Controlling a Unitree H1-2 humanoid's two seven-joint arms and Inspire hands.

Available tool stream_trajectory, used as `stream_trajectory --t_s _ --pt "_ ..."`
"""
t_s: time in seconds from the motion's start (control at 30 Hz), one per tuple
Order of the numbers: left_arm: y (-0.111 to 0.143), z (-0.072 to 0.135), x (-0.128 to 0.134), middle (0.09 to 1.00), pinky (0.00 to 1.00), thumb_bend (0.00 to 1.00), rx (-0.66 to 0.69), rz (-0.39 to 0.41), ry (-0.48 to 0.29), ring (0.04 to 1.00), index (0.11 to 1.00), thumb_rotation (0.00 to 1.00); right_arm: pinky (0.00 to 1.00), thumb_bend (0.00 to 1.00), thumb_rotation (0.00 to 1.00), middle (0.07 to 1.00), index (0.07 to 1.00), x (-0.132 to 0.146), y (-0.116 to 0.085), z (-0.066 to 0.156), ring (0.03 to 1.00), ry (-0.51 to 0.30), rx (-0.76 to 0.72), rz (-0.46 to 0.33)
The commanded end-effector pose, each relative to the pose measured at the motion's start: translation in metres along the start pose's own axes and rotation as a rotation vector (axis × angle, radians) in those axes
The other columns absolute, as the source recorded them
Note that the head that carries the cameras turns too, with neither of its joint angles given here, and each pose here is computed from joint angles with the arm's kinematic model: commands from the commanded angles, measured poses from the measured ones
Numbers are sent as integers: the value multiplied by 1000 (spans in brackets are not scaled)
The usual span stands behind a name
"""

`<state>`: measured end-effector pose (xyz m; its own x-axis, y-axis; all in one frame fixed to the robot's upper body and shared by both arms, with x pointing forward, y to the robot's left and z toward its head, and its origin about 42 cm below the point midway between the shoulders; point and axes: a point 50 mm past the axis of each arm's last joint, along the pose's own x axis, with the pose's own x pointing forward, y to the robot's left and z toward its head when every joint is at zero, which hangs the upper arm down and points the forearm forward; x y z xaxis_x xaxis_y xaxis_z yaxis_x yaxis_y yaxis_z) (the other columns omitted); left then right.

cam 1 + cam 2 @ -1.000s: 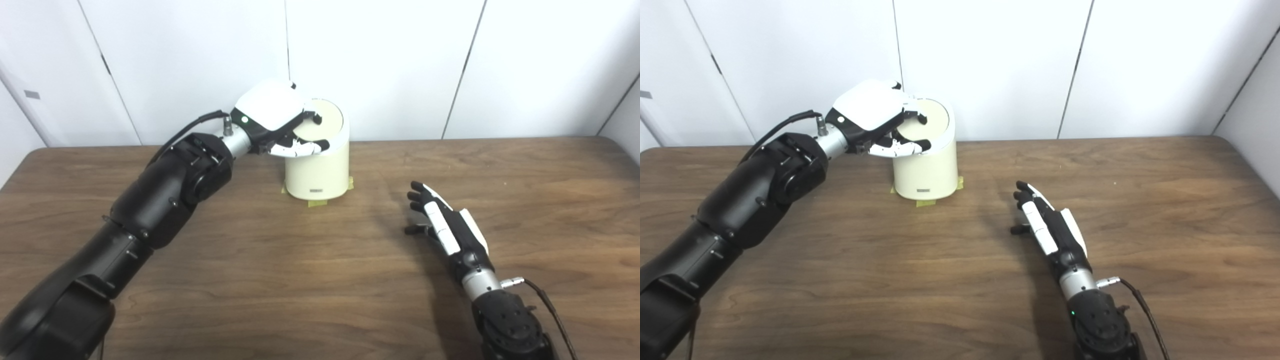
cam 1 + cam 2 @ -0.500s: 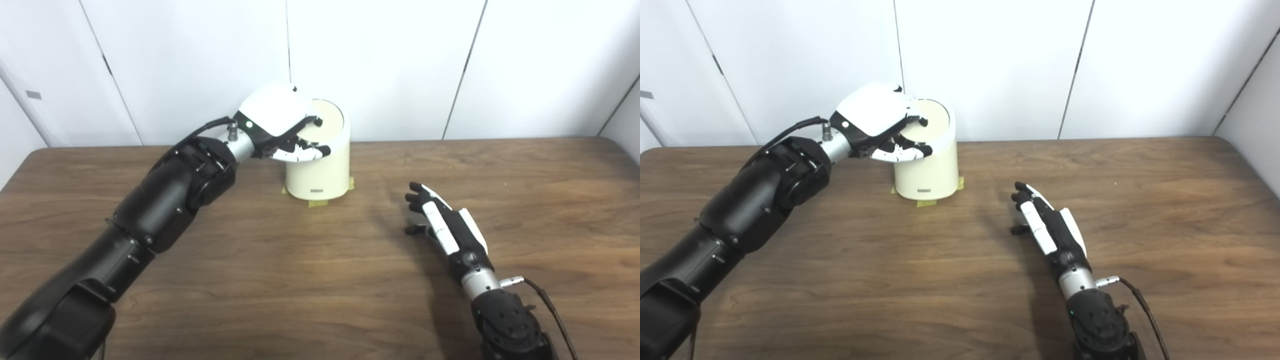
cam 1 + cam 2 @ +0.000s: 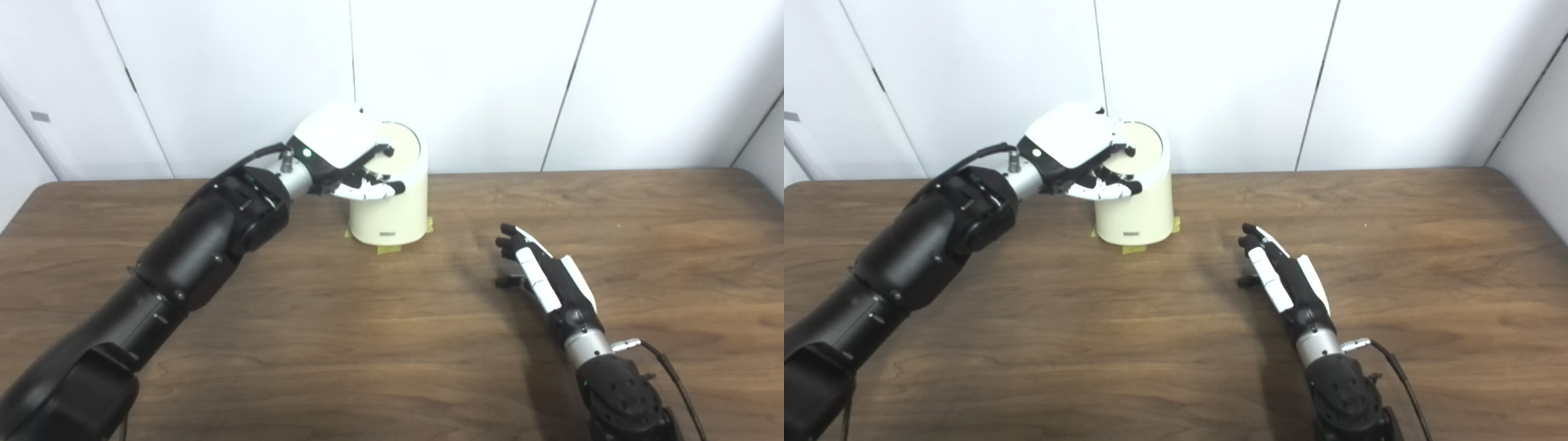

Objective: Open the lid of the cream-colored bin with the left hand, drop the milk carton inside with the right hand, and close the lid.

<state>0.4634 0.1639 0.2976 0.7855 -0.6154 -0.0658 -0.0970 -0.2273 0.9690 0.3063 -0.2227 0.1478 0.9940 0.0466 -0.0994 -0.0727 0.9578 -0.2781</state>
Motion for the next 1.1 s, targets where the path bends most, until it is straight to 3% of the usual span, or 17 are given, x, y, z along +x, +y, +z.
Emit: stream_trajectory --t_s 0.0,0.2,0.3,0.43,0.57,0.8,0.97,1.07 --pt "17 -15 -8 809 915 486 -78 14 46 846 775 1000 787 565 1000 869 889 1 -3 4 879 -21 -8 2" --pt "56 -30 -24 831 796 420 -425 249 125 852 808 1000 752 565 1000 865 884 2 -6 4 865 -21 -9 -10" --pt "57 -29 -32 878 816 407 -657 362 158 876 847 1000 750 569 1000 869 886 1 -6 6 873 -35 16 -14" --pt "50 -24 -40 906 935 445 -959 460 198 937 905 1000 743 543 1000 870 883 1 -7 8 876 -61 30 -21" --pt "23 -22 -64 895 874 428 -1125 567 229 901 906 1000 724 542 1000 859 866 -1 -7 13 848 -95 70 -44" --pt "-21 -4 -113 919 901 428 -1346 598 294 919 947 1000 749 586 1000 863 867 -6 -8 28 852 -167 129 -39" --pt "-53 7 -143 900 898 442 -1494 635 374 907 926 1000 788 655 1000 876 876 -5 -7 44 869 -196 181 -37" --pt "-75 14 -159 895 895 462 -1595 656 443 907 907 1000 798 647 1000 877 877 -3 -8 53 871 -215 213 -41"
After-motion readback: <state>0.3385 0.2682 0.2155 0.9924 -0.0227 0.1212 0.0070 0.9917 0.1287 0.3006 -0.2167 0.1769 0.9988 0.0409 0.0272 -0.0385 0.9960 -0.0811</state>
